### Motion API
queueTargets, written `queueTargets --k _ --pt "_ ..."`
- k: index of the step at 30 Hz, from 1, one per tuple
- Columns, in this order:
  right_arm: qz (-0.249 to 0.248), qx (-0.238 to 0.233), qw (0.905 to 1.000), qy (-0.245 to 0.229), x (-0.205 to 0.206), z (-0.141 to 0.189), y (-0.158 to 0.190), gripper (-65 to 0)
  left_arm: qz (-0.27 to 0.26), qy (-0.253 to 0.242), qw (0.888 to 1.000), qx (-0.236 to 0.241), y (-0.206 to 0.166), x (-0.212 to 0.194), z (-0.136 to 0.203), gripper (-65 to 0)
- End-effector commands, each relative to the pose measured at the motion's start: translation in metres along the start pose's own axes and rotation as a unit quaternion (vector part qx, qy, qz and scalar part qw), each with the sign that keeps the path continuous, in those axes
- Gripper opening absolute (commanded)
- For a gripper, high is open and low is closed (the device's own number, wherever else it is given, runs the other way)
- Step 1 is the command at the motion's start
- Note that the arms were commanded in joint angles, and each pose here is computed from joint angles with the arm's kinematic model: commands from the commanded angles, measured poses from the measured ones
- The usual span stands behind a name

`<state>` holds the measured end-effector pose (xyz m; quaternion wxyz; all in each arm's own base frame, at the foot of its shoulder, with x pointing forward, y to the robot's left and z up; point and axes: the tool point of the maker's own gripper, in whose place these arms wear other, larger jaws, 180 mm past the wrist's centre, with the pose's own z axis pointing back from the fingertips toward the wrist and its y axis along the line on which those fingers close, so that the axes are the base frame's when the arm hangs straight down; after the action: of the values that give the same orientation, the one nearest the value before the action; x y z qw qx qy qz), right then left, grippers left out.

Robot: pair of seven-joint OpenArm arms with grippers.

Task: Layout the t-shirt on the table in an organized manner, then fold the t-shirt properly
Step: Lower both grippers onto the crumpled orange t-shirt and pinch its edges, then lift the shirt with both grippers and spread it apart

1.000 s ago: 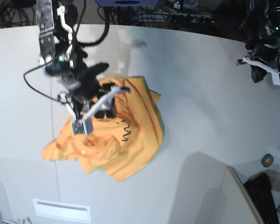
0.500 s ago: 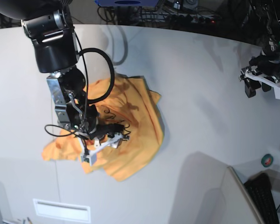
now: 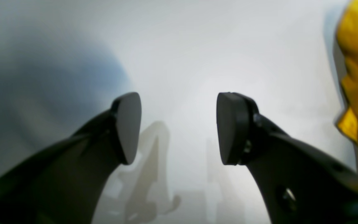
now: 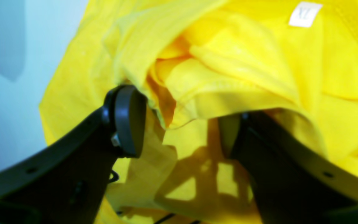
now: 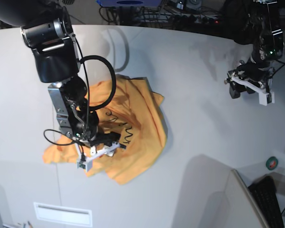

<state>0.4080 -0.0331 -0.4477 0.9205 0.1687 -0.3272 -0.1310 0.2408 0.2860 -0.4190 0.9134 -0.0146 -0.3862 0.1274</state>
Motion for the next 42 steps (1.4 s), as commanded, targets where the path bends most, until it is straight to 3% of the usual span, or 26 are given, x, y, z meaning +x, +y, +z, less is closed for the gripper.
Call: queueTargets --k 1,3,4,7,10,15,20,25,30,35,42 --pt "0.002 0.02 0.9991 -0.038 0.026 0.003 0.018 -41.6 -0.007 -0.022 1.0 -0.009 -0.004 0.017 -0.003 -28.3" --pt "0.003 0.02 0.9986 -0.05 0.031 0.004 0.017 -59.3 -0.006 -0.016 1.0 -0.017 -0.011 0.016 -0.011 -28.3" --pt "0.003 0.02 0.9986 -0.049 0.03 0.004 0.017 -65.0 -0.007 -0.018 1.0 -0.023 -0.016 0.019 -0.015 -28.3" --pt "-0.014 0.033 0.9981 -0.05 0.026 0.008 0.02 -65.0 -0.014 -0.013 0.999 -0.038 -0.032 0.023 -0.029 -28.3" --pt "-0.032 0.07 0.9937 -0.081 0.037 0.03 0.031 -65.0 -0.059 -0.013 0.998 -0.033 -0.041 0.031 -0.04 -28.3" --pt "0.004 0.127 0.9846 -0.12 0.077 0.087 0.061 -65.0 -0.139 -0.014 0.99 -0.005 -0.044 0.038 -0.047 -28.3" --pt "0.055 0.15 0.9692 -0.188 0.128 0.135 0.073 -65.0 -0.14 -0.032 0.99 -0.001 -0.043 0.057 -0.049 -28.3" --pt "0.084 0.142 0.9626 -0.215 0.153 0.152 0.066 -65.0 -0.135 -0.051 0.989 -0.012 -0.058 0.074 -0.053 -28.3" --pt "0.093 0.144 0.9596 -0.223 0.146 0.163 0.064 -65.0 -0.108 -0.062 0.991 -0.056 -0.113 0.101 -0.082 -28.3" --pt "0.087 0.139 0.9648 -0.206 0.127 0.159 0.056 -65.0 -0.119 -0.019 0.987 -0.107 -0.187 0.115 -0.127 -28.3" --pt "0.083 0.139 0.9676 -0.194 0.108 0.161 0.052 -65.0 -0.073 -0.02 0.988 -0.138 -0.245 0.111 -0.165 -28.3"
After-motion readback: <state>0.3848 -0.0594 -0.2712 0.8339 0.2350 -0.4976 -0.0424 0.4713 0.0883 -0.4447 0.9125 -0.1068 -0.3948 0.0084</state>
